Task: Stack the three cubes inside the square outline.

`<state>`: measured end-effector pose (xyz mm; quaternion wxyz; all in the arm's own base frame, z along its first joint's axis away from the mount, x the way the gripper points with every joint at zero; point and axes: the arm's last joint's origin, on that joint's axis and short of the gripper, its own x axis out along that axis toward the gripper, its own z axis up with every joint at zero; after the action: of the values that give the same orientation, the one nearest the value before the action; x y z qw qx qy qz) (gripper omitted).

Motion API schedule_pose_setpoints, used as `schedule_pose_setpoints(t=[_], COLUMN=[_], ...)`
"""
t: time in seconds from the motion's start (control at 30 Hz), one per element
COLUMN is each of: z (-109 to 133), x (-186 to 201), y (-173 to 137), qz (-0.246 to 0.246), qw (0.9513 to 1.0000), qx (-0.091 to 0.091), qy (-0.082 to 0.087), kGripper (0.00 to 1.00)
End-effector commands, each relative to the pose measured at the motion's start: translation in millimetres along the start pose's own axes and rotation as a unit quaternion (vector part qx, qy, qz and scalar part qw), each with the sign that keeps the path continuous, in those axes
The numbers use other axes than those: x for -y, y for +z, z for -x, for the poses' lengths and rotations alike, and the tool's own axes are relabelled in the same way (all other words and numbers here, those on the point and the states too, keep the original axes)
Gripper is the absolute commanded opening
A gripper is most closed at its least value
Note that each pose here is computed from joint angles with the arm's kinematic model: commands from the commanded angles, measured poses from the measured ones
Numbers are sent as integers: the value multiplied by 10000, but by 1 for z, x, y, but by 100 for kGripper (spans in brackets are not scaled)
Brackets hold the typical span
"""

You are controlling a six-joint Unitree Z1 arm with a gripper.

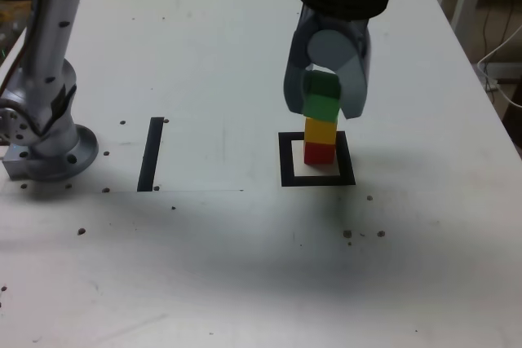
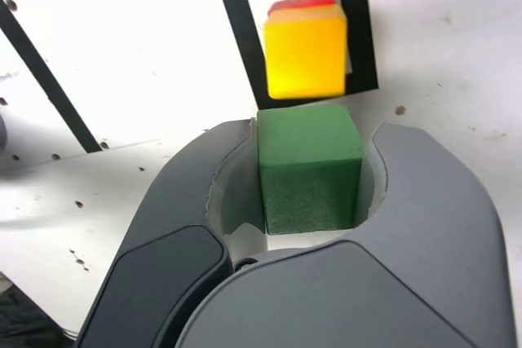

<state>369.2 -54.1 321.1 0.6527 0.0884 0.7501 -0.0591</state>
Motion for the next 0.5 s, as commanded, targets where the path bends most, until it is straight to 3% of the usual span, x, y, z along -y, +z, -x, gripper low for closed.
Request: schedule_pose_setpoints(t=[0.0, 0.47], z=[2, -13], x=[-4, -25], y=[-7, -9], qz=[23, 181], qw=[10000, 9998], qx=[-54, 83], qy=[-6, -86], kGripper=[30, 30])
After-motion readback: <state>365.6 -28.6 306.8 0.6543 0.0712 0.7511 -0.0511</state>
